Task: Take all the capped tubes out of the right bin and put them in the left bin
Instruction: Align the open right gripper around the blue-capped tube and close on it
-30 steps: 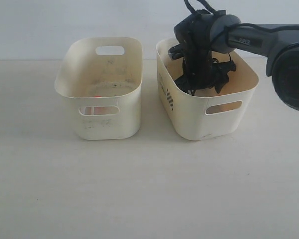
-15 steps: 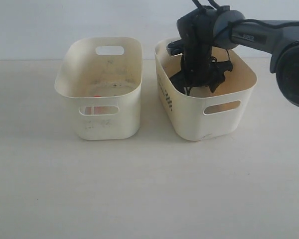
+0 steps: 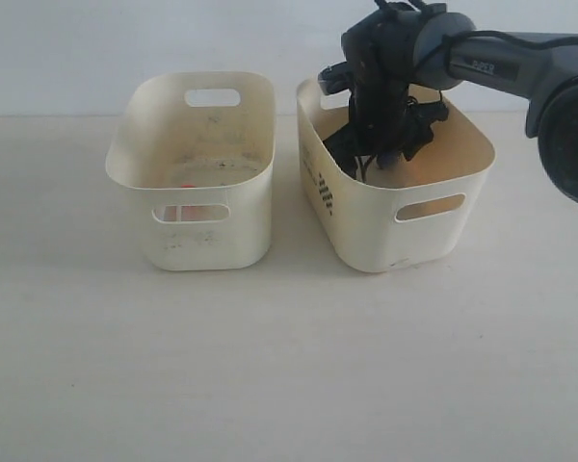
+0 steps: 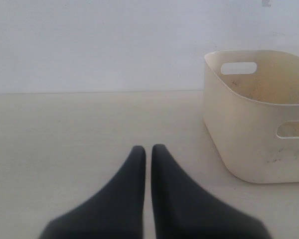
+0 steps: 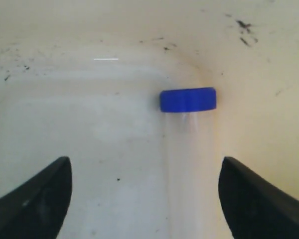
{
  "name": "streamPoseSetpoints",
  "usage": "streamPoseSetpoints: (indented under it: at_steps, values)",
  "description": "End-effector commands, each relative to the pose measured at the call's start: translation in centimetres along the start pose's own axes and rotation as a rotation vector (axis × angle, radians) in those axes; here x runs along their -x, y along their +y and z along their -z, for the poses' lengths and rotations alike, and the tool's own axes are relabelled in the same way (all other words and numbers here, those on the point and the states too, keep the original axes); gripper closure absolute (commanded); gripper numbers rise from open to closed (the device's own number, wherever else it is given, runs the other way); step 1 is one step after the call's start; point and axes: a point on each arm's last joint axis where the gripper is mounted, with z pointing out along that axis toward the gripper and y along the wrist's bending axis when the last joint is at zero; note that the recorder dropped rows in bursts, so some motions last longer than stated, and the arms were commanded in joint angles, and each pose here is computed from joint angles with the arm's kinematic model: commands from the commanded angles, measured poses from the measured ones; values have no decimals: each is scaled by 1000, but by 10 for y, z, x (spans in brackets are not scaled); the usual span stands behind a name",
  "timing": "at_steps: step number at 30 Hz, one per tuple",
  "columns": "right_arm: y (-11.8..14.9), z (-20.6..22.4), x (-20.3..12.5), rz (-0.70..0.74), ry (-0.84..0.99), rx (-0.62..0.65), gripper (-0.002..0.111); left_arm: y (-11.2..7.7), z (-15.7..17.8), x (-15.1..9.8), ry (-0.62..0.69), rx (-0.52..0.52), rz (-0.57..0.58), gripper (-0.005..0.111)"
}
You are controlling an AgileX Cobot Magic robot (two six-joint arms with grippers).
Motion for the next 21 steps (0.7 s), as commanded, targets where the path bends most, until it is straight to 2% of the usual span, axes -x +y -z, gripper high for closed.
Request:
streamPoseSetpoints:
  at_steps: [1,6,10,12,21]
  values:
    - [-8,6,4,30,-36,-63,33,0,0,2,-8,-1,16,102]
    - [-9,0,1,45,-13,-88,36,0,0,2,-8,-1,16,102]
    - [-10,-4,-2,58,16,-113,53,0,0,2,-8,-1,16,102]
    - [-10,-5,-3,59,21,-114,58,0,0,2,-8,-1,16,102]
    - [-11,-17,-12,98,105,-172,58,0,0,2,-8,-1,16,102]
